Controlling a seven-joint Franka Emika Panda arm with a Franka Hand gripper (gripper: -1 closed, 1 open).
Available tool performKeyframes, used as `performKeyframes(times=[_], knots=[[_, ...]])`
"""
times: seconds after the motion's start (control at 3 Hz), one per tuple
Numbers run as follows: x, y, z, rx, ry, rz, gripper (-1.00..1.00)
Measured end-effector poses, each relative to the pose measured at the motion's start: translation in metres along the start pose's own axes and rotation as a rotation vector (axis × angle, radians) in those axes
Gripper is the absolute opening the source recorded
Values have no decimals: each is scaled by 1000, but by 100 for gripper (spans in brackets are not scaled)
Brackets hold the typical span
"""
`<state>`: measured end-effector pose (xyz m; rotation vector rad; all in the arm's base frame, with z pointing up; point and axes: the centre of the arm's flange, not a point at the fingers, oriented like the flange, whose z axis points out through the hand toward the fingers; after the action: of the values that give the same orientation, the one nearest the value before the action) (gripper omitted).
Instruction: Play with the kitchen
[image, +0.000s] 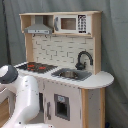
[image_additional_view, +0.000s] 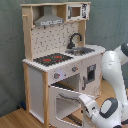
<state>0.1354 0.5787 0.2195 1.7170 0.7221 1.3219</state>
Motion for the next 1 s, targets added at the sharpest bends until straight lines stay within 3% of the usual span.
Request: performKeyframes(times=[0.67,1.0], knots=[[-20,23,20,-61,-23,47,100],[-34,31,40,-101,-30,85,100]])
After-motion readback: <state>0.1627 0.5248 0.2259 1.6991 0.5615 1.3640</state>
